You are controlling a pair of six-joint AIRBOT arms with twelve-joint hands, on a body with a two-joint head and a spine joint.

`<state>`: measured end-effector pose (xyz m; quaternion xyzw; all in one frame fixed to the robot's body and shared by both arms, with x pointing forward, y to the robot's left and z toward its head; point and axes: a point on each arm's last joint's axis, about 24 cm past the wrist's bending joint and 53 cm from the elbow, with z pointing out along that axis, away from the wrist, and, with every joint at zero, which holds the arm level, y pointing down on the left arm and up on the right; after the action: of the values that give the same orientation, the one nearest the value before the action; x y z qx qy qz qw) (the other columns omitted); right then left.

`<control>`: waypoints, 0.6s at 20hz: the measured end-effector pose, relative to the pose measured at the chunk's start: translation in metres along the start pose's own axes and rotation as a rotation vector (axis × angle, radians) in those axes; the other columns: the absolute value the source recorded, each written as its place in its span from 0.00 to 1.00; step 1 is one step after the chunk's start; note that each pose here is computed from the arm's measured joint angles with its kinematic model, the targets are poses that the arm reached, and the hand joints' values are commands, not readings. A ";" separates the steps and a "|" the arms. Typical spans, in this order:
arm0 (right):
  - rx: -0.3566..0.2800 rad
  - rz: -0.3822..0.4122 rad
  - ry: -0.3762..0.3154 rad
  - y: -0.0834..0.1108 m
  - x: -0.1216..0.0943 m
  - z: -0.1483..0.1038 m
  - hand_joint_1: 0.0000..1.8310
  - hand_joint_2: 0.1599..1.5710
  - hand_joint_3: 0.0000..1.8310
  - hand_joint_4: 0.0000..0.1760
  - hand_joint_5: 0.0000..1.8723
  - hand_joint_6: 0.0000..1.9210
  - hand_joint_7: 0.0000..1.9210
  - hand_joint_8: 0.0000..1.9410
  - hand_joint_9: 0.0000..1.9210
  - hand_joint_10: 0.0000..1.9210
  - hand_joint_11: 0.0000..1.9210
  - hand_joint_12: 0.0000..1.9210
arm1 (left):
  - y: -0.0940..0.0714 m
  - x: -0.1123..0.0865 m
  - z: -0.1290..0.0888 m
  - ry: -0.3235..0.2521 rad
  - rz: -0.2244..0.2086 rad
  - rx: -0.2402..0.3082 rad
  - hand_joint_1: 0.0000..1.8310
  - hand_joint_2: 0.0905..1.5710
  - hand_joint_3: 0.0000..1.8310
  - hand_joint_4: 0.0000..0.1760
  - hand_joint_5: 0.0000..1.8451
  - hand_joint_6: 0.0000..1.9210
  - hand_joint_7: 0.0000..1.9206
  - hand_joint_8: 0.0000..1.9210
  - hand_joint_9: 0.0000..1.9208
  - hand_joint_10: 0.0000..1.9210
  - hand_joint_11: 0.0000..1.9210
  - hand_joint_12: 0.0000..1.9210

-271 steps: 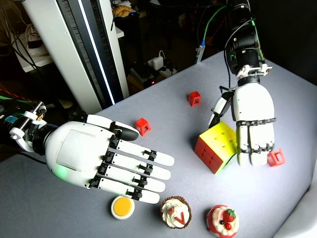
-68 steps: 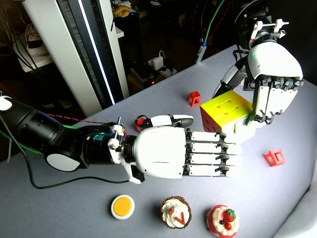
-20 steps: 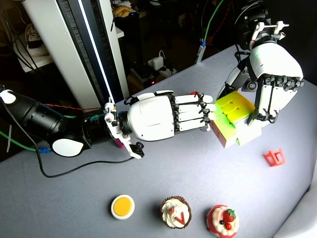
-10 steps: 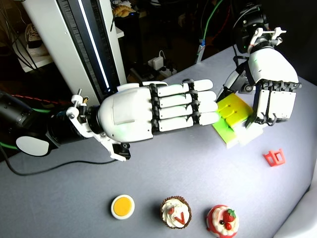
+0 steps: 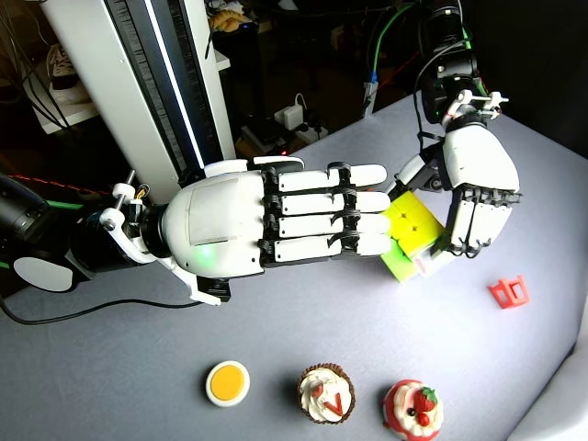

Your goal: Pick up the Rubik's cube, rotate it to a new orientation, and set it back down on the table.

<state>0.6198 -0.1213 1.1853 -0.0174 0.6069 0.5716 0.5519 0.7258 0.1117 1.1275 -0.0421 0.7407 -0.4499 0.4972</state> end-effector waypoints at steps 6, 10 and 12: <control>0.009 0.004 -0.002 -0.003 0.000 -0.002 0.00 0.86 0.00 0.00 0.02 0.00 0.04 0.00 0.08 0.03 0.00 0.12 | 0.021 0.000 -0.013 0.009 0.008 -0.045 0.57 0.70 0.00 0.00 0.23 0.33 0.29 0.15 0.23 0.39 0.10 0.81; 0.010 0.004 -0.002 -0.003 0.000 -0.002 0.00 0.87 0.00 0.00 0.02 0.00 0.06 0.00 0.11 0.04 0.00 0.26 | 0.032 0.005 -0.022 0.039 0.036 -0.085 0.51 0.67 0.00 0.41 0.20 0.08 0.20 0.00 0.11 0.23 0.00 0.70; 0.010 0.004 -0.004 -0.003 -0.001 -0.002 0.00 0.87 0.00 0.00 0.02 0.00 0.05 0.00 0.10 0.03 0.00 0.18 | 0.033 0.005 -0.027 0.045 0.043 -0.091 0.50 0.65 0.00 0.38 0.16 0.02 0.13 0.00 0.08 0.12 0.00 0.52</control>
<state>0.6208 -0.1240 1.1833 -0.0121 0.6087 0.5698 0.5520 0.7152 0.1456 1.1028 -0.0386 0.7719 -0.4059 0.4877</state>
